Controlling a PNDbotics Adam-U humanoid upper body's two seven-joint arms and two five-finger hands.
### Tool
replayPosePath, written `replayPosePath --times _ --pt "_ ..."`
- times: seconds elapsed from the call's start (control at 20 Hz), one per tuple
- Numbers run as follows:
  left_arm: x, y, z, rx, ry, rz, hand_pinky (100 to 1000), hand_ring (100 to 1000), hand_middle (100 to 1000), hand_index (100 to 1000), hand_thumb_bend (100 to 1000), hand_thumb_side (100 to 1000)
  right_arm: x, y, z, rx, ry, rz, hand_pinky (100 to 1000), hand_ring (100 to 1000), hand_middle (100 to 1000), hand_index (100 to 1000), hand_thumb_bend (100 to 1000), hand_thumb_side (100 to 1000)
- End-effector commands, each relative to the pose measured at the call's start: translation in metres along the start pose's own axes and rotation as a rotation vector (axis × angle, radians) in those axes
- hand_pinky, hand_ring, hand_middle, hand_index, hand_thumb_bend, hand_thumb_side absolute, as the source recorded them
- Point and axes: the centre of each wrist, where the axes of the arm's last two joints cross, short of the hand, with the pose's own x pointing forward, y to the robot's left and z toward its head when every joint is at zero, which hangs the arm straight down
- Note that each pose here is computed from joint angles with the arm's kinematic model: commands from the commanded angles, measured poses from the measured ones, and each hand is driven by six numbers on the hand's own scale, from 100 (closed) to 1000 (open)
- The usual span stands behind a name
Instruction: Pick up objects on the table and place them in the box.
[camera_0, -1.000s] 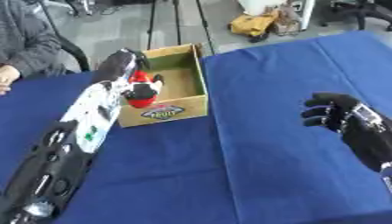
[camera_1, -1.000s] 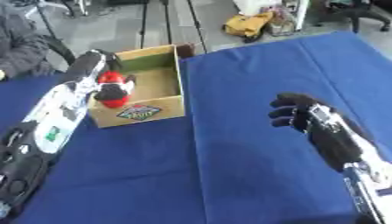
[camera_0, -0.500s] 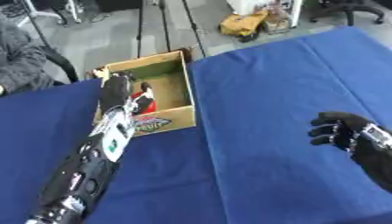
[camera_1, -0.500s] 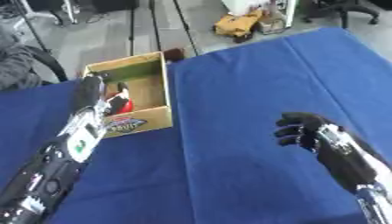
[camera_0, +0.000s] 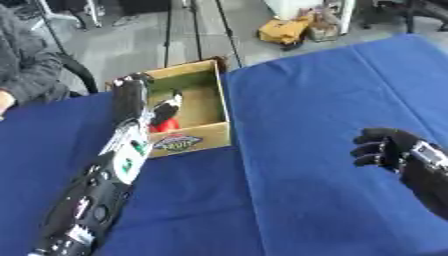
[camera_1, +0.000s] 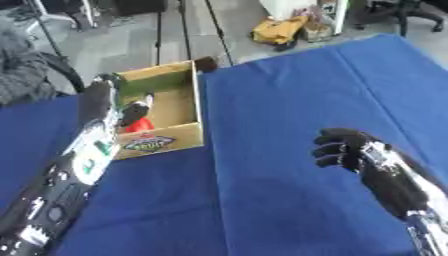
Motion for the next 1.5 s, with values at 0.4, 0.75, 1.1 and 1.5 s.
replayPosePath --times 0.4,0.75,1.1,1.5 --pt "-0.016 0.089 0.058 0.043 -0.140 0.472 445 480 531 664 383 683 0.002 -0.006 0.006 -0.050 -0.003 0.000 729 745 738 837 104 818" --pt "-0.050 0.066 0.112 0.002 -0.030 0.751 444 486 534 654 390 769 0.002 -0.006 0.006 -0.050 -0.012 -0.008 730 745 738 837 113 813" --pt "-0.070 0.052 0.137 0.018 0.027 0.815 450 491 540 653 402 825 0.002 -0.007 0.008 -0.064 -0.017 -0.009 730 745 738 837 119 808" --pt "-0.079 0.036 0.159 0.027 0.074 0.890 451 492 542 653 453 910 0.003 -0.008 0.008 -0.065 -0.023 -0.007 730 743 734 838 120 803"
